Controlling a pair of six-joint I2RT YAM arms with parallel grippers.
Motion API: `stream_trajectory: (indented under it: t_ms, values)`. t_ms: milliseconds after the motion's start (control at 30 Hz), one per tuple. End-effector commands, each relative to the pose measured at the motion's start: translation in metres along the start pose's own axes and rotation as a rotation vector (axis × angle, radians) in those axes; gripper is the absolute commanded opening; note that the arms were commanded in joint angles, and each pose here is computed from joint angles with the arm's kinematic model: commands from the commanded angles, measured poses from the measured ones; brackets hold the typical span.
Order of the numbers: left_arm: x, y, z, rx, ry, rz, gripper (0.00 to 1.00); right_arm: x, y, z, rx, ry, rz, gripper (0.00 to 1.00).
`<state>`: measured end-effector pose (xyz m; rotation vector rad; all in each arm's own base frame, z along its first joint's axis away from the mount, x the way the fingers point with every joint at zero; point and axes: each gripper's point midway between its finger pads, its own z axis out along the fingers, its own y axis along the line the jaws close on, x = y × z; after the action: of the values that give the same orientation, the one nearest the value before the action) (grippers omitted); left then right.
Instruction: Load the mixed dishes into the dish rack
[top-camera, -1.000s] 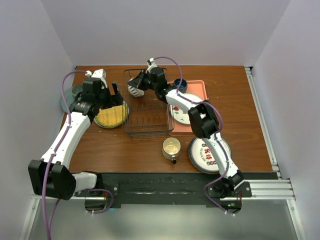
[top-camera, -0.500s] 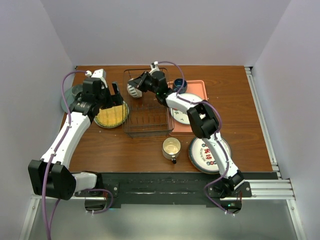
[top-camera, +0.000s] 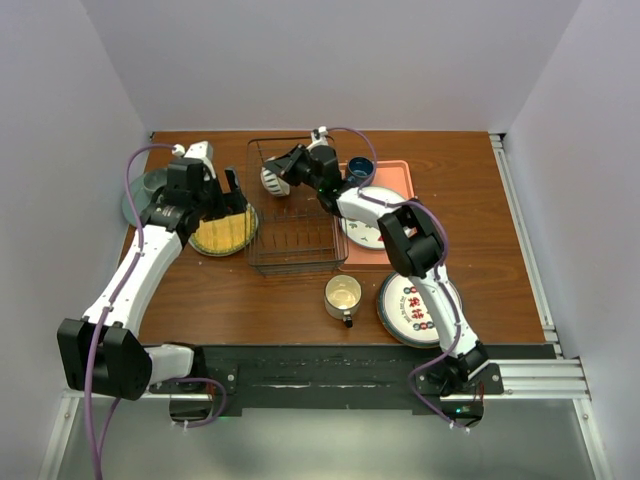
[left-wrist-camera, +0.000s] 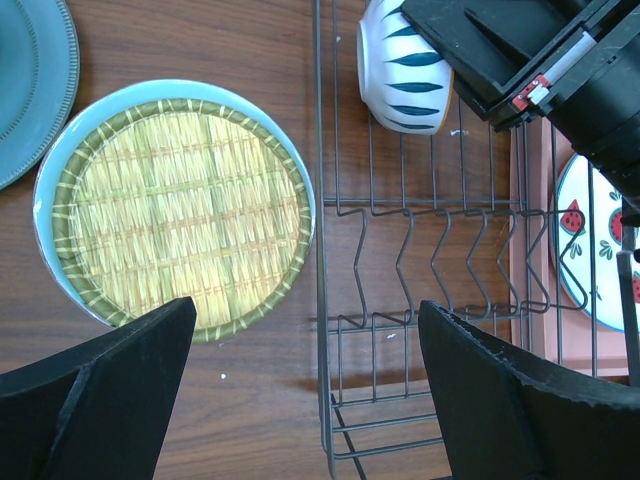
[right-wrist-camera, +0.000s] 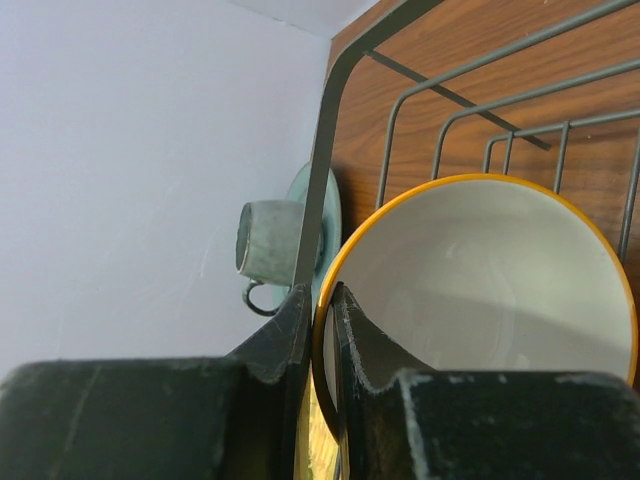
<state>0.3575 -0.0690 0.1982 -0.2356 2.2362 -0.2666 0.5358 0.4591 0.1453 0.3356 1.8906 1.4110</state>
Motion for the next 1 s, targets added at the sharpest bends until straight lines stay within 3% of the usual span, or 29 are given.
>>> stream_trajectory:
  t_ms: [0, 300, 433, 500, 967]
  values:
    - [-0.008, -0.002, -0.003, 0.018, -0.041, -0.007, 0.98, -0.013, -0.003, -0.007, 0.037, -0.024, 0.022, 0.11]
    - [-0.010, -0.007, -0.004, 0.040, -0.041, -0.011, 0.98, -0.014, -0.027, -0.013, 0.110, -0.054, 0.139, 0.21]
    - [-0.009, -0.007, -0.003, 0.042, -0.037, -0.009, 0.98, -0.015, -0.025, -0.014, 0.072, -0.053, 0.176, 0.11]
    - [-0.009, -0.007, -0.003, 0.042, -0.038, -0.009, 0.98, -0.017, -0.021, -0.011, 0.053, -0.053, 0.173, 0.00]
    - [-0.005, -0.007, -0.003, 0.046, -0.027, -0.014, 0.98, -0.020, 0.028, -0.008, -0.162, -0.021, 0.269, 0.00]
